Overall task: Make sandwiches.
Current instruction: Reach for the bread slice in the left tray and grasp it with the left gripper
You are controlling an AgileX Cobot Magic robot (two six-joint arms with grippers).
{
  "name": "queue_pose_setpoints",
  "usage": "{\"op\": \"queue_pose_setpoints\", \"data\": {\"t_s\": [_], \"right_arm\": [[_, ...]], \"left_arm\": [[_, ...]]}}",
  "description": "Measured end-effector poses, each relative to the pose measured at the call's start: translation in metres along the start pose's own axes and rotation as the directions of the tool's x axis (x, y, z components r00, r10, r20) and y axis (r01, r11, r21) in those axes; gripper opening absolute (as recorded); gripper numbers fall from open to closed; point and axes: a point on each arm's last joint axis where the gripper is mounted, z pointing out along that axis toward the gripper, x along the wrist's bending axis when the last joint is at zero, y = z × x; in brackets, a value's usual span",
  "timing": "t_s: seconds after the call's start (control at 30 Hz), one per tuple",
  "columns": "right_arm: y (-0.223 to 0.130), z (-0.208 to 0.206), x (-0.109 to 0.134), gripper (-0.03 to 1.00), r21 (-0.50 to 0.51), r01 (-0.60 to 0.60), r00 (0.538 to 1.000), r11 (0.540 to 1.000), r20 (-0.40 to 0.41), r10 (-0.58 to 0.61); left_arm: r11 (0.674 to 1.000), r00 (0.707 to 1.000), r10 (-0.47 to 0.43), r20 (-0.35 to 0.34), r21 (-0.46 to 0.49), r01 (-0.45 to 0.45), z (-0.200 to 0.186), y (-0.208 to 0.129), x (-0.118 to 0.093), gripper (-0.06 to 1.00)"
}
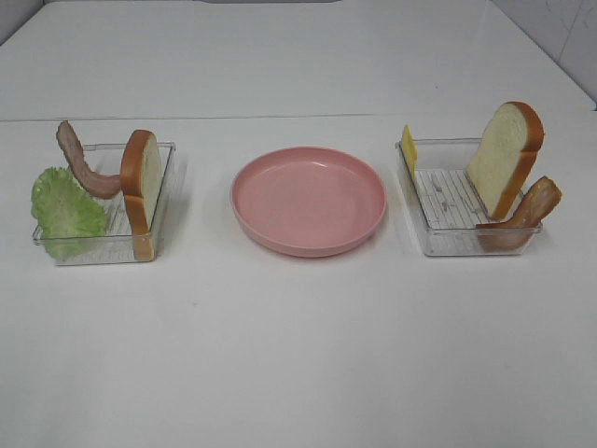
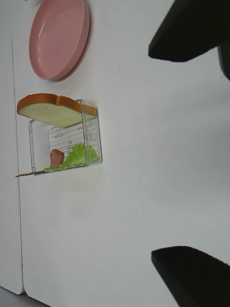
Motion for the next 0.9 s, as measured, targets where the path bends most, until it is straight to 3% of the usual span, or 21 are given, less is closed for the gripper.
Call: {"op": "queue_pose_setpoints", "data": {"t_s": [0.2,0.3,0.33,0.4,0.47,0.5,0.53,0.6,0.67,0.7,0.77,0.8,0.83,0.9], "right_arm": [[0.0,0.0,0.0,0.96,0.0,0.0,1.0,1.0,0.0,0.0],[0.0,0.0,0.0,0.96,0.0,0.0,1.0,1.0,0.0,0.0],[0.0,0.0,0.0,0.96,0.0,0.0,1.0,1.0,0.0,0.0],[0.0,0.0,0.0,0.96,0.0,0.0,1.0,1.0,0.0,0.0],[0.0,0.0,0.0,0.96,0.0,0.0,1.0,1.0,0.0,0.0],[0.0,0.0,0.0,0.96,0.0,0.0,1.0,1.0,0.0,0.0],[0.0,0.0,0.0,0.96,0.0,0.0,1.0,1.0,0.0,0.0],[0.0,0.0,0.0,0.96,0.0,0.0,1.0,1.0,0.0,0.0],[0.0,0.0,0.0,0.96,0.0,0.0,1.0,1.0,0.0,0.0],[0.0,0.0,0.0,0.96,0.0,0.0,1.0,1.0,0.0,0.0],[0.0,0.0,0.0,0.96,0.0,0.0,1.0,1.0,0.0,0.0],[0.0,0.0,0.0,0.96,0.0,0.0,1.0,1.0,0.0,0.0],[0.0,0.0,0.0,0.96,0.0,0.0,1.0,1.0,0.0,0.0],[0.0,0.0,0.0,0.96,0.0,0.0,1.0,1.0,0.0,0.0]], "left_arm": [[0.999,0.999,0.034,-0.001,0.023,-0.034,-0.004,0.007,0.0,0.97],[0.981,0.998,0.064,0.007,0.183,-0.064,0.004,0.06,-0.001,0.95],[0.981,0.998,0.064,0.007,0.183,-0.064,0.004,0.06,-0.001,0.95],[0.951,0.998,0.06,0.015,0.303,-0.061,0.027,0.096,-0.001,0.93],[0.94,0.998,0.053,0.015,0.336,-0.055,0.035,0.106,-0.001,0.93],[0.911,1.0,0.012,0.001,0.412,-0.011,0.06,0.13,0.0,0.93],[0.911,1.0,0.012,0.001,0.412,-0.011,0.06,0.13,0.0,0.93],[0.857,0.999,-0.03,-0.018,0.515,0.035,0.108,0.162,0.003,0.93],[0.85,0.999,-0.038,-0.019,0.526,0.042,0.121,0.173,0.003,0.93],[0.823,0.998,-0.06,-0.015,0.565,0.058,0.154,0.187,0.003,0.93],[0.808,0.997,-0.071,-0.011,0.586,0.063,0.173,0.193,0.003,0.93],[0.782,0.996,-0.085,0.005,0.62,0.064,0.207,0.201,0.002,0.93],[0.782,0.996,-0.085,0.005,0.62,0.064,0.207,0.201,0.002,0.93],[0.757,0.997,-0.069,0.037,0.653,0.029,0.252,0.209,-0.009,0.93]]}}
